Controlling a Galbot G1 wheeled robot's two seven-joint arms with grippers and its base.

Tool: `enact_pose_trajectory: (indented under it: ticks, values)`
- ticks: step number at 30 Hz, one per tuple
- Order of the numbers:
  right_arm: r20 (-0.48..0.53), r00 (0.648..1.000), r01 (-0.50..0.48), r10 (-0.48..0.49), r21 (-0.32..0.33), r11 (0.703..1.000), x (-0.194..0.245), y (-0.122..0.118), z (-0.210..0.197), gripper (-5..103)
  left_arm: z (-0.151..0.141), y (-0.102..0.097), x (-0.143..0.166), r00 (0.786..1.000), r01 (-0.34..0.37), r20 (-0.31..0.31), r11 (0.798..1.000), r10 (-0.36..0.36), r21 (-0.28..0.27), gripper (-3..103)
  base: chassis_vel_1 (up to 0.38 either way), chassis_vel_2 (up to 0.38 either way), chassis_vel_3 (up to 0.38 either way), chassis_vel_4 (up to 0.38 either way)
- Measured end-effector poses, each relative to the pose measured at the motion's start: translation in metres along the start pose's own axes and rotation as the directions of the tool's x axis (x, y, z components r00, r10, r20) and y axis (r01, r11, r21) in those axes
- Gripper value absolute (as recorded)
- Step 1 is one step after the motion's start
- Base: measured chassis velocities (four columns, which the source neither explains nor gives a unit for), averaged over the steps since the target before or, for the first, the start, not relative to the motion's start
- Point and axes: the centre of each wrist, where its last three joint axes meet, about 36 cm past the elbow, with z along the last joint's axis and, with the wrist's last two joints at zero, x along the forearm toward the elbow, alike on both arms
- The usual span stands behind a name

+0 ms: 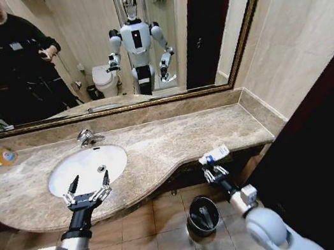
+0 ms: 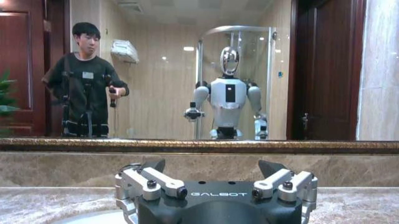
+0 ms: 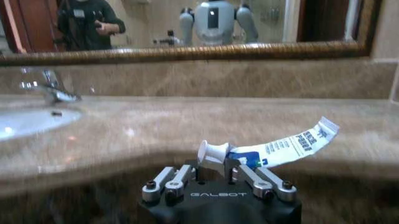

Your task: Pick up the trash from the sink and place it in the trash bin.

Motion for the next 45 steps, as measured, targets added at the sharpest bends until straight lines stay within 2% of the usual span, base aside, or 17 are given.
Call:
enact_pose_trajectory:
  ticks: [6, 11, 15, 17, 24, 30, 45]
  values:
    - [-0.024, 1.000, -0.012, 0.012, 0.005, 1.000, 0.007, 0.006, 0.040, 25, 0.000, 0.000, 0.000, 1.000, 0.000, 0.000, 1.000, 0.000, 0.000, 100, 0.000, 0.000, 0.000, 0.000]
    - [-0.085, 0.996, 0.000, -0.001, -0.011, 1.000, -0.016, 0.025, 0.076, 25, 0.000, 0.000, 0.000, 1.000, 0.000, 0.000, 1.000, 0.000, 0.000, 100, 0.000, 0.000, 0.000, 0.000]
    - [-0.135, 0.991, -0.002, -0.001, -0.017, 1.000, -0.038, 0.030, 0.096, 25, 0.000, 0.000, 0.000, 1.000, 0.000, 0.000, 1.000, 0.000, 0.000, 100, 0.000, 0.000, 0.000, 0.000]
    - [-0.142, 0.990, -0.003, 0.001, -0.016, 1.000, -0.041, 0.031, 0.100, 25, 0.000, 0.000, 0.000, 1.000, 0.000, 0.000, 1.000, 0.000, 0.000, 100, 0.000, 0.000, 0.000, 0.000]
    - [-0.260, 0.966, -0.005, 0.001, -0.013, 1.000, -0.065, 0.027, 0.158, 25, 0.000, 0.000, 0.000, 1.000, 0.000, 0.000, 1.000, 0.000, 0.000, 100, 0.000, 0.000, 0.000, 0.000]
    - [-0.315, 0.949, -0.010, 0.004, -0.018, 1.000, -0.074, 0.027, 0.200, 25, 0.000, 0.000, 0.000, 1.000, 0.000, 0.000, 1.000, 0.000, 0.000, 100, 0.000, 0.000, 0.000, 0.000]
    - [-0.412, 0.911, -0.041, 0.037, 0.000, 0.999, -0.089, 0.009, 0.259, 25, 0.000, 0.000, 0.000, 1.000, 0.000, 0.000, 1.000, 0.000, 0.000, 100, 0.000, 0.000, 0.000, 0.000]
